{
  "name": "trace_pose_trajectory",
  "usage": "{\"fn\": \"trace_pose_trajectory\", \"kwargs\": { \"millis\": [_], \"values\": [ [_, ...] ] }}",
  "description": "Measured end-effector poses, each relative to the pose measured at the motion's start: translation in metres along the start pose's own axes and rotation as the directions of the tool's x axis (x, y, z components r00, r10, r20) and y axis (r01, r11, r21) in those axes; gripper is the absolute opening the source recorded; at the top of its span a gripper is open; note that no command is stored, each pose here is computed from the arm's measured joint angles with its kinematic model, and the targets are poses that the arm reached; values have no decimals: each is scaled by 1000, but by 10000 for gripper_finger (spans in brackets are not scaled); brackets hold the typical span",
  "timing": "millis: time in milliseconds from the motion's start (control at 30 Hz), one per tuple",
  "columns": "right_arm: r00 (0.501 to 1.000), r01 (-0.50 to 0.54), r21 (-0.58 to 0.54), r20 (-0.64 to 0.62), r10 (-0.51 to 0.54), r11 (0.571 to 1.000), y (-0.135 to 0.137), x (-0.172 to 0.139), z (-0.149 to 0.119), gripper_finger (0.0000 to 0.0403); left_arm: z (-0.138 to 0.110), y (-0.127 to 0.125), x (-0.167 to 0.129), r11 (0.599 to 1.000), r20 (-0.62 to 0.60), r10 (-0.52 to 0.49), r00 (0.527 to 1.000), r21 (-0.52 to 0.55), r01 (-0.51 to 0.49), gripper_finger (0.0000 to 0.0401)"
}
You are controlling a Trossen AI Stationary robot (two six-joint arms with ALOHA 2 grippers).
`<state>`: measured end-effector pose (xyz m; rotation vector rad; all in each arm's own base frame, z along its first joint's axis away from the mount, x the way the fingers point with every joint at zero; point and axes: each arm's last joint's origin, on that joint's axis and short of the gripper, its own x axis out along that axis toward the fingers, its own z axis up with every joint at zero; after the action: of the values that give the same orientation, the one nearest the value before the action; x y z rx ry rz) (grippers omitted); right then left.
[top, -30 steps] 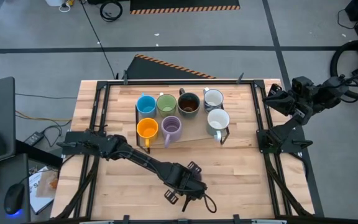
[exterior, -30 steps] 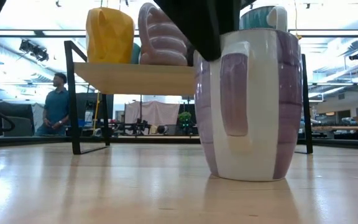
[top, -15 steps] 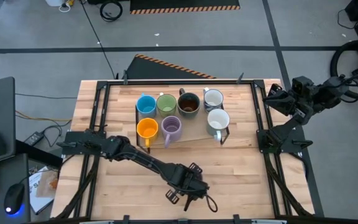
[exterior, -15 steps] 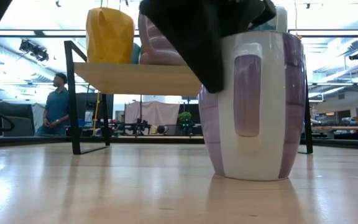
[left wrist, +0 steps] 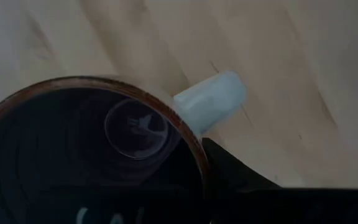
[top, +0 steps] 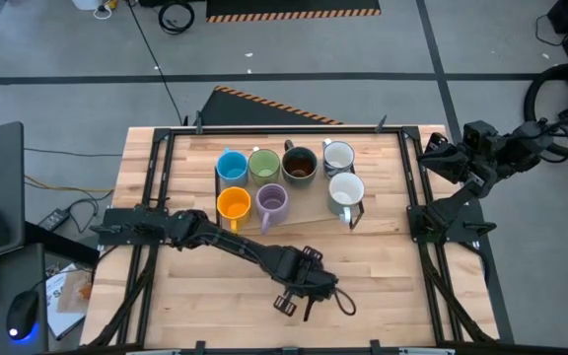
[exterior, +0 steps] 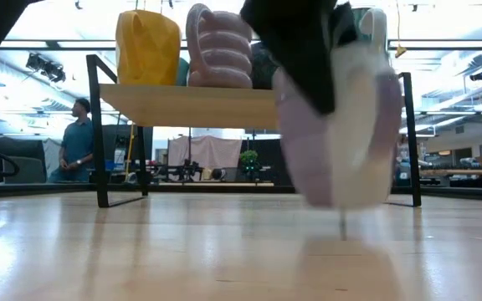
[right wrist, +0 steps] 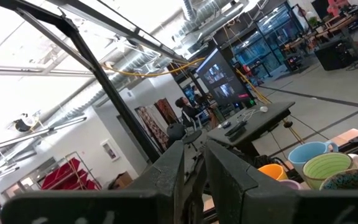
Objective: Place coffee mugs
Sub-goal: Put the right purple white cup on the shelf
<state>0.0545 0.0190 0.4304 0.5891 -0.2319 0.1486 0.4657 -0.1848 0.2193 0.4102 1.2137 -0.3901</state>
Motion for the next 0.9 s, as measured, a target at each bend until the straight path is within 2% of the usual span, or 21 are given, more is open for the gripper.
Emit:
{"fn": "trace_pose_trajectory", "kwargs": {
  "millis": [367,600,900],
  "values": [
    [1000,0,1,0,0,1000,0,0,0,73,-6,28,-93,997,188,55,981,-65,-43,23],
    [1000,0,0,0,0,1000,0,0,0,73,-10,39,-127,988,286,81,955,-152,-39,23],
    [1000,0,0,0,0,1000,0,0,0,73,-12,51,-146,975,340,204,918,-150,-162,23]
  ]
}}
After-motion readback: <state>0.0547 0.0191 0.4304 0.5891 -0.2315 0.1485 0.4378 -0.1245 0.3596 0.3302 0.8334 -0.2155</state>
